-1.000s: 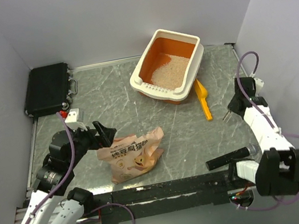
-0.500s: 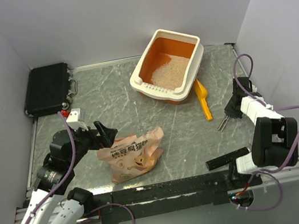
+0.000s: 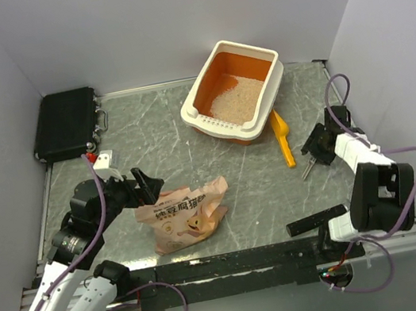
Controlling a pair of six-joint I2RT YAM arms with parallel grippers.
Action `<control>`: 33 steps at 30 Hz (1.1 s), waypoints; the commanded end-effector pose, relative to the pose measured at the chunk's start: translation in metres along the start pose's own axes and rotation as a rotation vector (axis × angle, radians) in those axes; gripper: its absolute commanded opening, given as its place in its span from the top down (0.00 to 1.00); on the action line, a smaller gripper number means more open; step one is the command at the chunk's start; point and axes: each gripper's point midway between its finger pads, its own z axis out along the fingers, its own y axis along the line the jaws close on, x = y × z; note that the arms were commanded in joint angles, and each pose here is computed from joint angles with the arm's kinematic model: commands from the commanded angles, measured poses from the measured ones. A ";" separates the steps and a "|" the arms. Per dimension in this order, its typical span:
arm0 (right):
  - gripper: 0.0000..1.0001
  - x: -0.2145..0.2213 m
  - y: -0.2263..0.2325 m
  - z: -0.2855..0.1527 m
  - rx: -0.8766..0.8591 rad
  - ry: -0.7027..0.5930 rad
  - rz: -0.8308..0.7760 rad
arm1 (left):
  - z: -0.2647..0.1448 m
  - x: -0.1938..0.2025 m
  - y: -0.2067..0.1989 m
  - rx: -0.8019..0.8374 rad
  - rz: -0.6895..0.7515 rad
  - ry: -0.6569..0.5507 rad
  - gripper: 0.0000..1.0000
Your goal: Fill the litter box with clean litter
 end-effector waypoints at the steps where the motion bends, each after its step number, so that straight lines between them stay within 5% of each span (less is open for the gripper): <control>1: 0.39 -0.017 0.022 -0.034 -0.105 -0.092 -0.024 | 0.002 -0.005 -0.005 0.023 -0.010 -0.022 0.01; 11: 0.35 -0.017 0.085 -0.118 -0.302 -0.262 -0.189 | 0.003 -0.004 -0.005 0.024 -0.009 -0.017 0.01; 33: 0.27 0.056 0.184 -0.197 -0.862 -0.268 -0.634 | 0.016 0.007 0.006 -0.037 -0.019 0.040 0.01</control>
